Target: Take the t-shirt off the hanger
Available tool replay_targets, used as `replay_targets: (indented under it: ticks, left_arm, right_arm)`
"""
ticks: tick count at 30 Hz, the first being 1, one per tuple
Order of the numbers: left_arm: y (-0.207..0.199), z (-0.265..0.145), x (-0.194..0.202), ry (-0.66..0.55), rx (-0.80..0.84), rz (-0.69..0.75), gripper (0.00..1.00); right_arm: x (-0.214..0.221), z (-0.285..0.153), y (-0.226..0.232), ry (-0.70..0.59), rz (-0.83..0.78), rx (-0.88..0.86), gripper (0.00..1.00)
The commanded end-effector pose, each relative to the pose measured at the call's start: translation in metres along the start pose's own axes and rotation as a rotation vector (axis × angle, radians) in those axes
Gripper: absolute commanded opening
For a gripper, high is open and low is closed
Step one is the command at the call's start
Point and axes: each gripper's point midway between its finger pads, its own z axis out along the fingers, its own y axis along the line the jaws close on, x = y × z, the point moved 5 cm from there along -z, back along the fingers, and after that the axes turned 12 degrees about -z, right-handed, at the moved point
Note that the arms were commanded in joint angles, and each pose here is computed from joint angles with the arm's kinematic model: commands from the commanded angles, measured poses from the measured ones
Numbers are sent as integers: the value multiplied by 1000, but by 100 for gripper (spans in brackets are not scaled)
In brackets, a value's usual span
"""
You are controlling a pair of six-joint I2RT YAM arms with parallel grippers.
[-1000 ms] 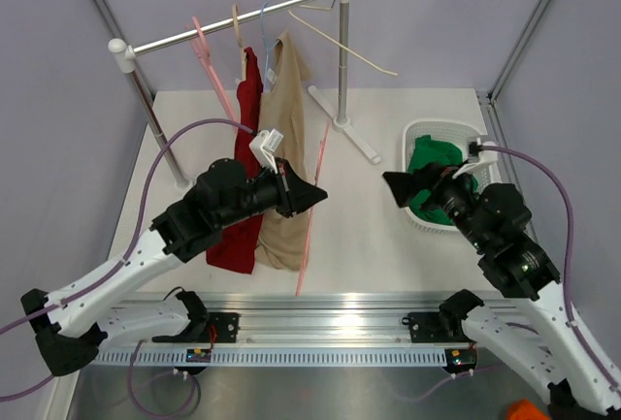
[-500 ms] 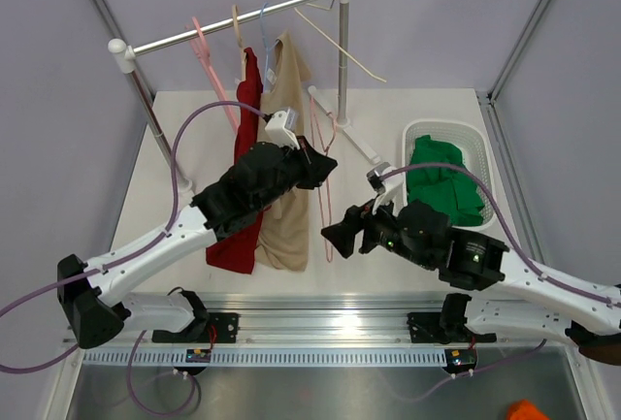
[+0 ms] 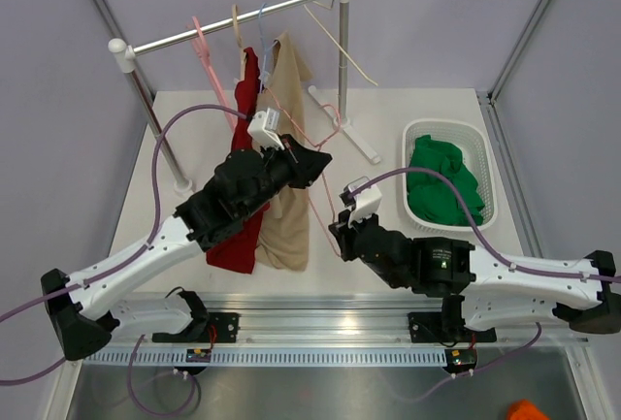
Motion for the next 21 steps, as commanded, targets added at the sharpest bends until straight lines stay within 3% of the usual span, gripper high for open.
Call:
replay_targets:
  ticks: [1, 2, 3, 6, 14, 21]
  left_arm:
    - [-12, -9, -17, -75, 62, 6, 20]
    - [-13, -13, -17, -69, 73, 23, 36]
    - [-10, -16, -14, -47, 69, 34, 69]
    - [-10, -32, -12, -5, 76, 64, 99]
    - [-21, -102, -29, 19, 158, 158, 99]
    - [26, -159, -23, -6, 102, 304, 99]
  right_arm:
    - [-32, -18, -12, -73, 53, 72, 0]
    - [-32, -20, -13, -62, 48, 74, 0]
    - [-26, -22, -17, -24, 23, 90, 0]
    - [-29, -27, -24, 19, -10, 130, 0]
    - [-50, -1, -41, 63, -85, 239, 0]
    - [-85, 45, -62, 19, -81, 247, 0]
